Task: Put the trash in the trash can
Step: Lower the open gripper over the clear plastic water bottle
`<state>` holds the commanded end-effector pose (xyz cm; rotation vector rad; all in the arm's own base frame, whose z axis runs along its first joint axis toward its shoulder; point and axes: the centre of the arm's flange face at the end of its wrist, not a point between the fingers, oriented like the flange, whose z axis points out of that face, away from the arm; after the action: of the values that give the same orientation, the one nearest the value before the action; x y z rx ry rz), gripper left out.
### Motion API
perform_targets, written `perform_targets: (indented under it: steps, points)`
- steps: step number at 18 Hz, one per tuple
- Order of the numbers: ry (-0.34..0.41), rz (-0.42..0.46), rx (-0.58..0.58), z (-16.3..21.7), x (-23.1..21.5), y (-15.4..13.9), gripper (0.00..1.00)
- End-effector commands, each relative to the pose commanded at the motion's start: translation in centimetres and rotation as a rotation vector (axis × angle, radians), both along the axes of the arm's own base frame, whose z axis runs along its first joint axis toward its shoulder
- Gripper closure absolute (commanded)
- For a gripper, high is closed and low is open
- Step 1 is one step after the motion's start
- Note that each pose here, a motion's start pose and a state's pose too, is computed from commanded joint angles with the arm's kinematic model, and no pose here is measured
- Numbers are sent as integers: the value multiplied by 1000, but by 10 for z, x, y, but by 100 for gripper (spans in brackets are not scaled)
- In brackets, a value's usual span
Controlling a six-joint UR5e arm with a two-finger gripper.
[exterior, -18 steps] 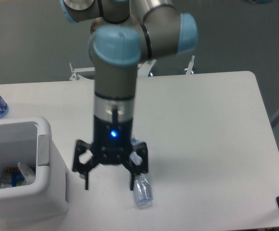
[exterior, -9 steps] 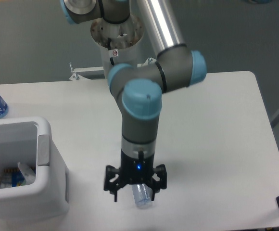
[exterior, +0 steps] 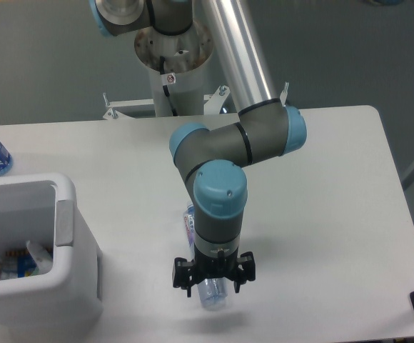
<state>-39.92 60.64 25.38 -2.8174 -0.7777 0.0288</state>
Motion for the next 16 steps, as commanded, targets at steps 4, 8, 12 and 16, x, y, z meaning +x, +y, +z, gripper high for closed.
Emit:
perform_targets:
  steps: [4,8,12,16]
  points:
    - [-7,2,-49,-23,6,-6,0]
    - [-7,2,-58,-32,6,-5,0]
    - [-13,0,-65,-41,6,-2,0]
    - [-15,3,-66,-46,3,2,0]
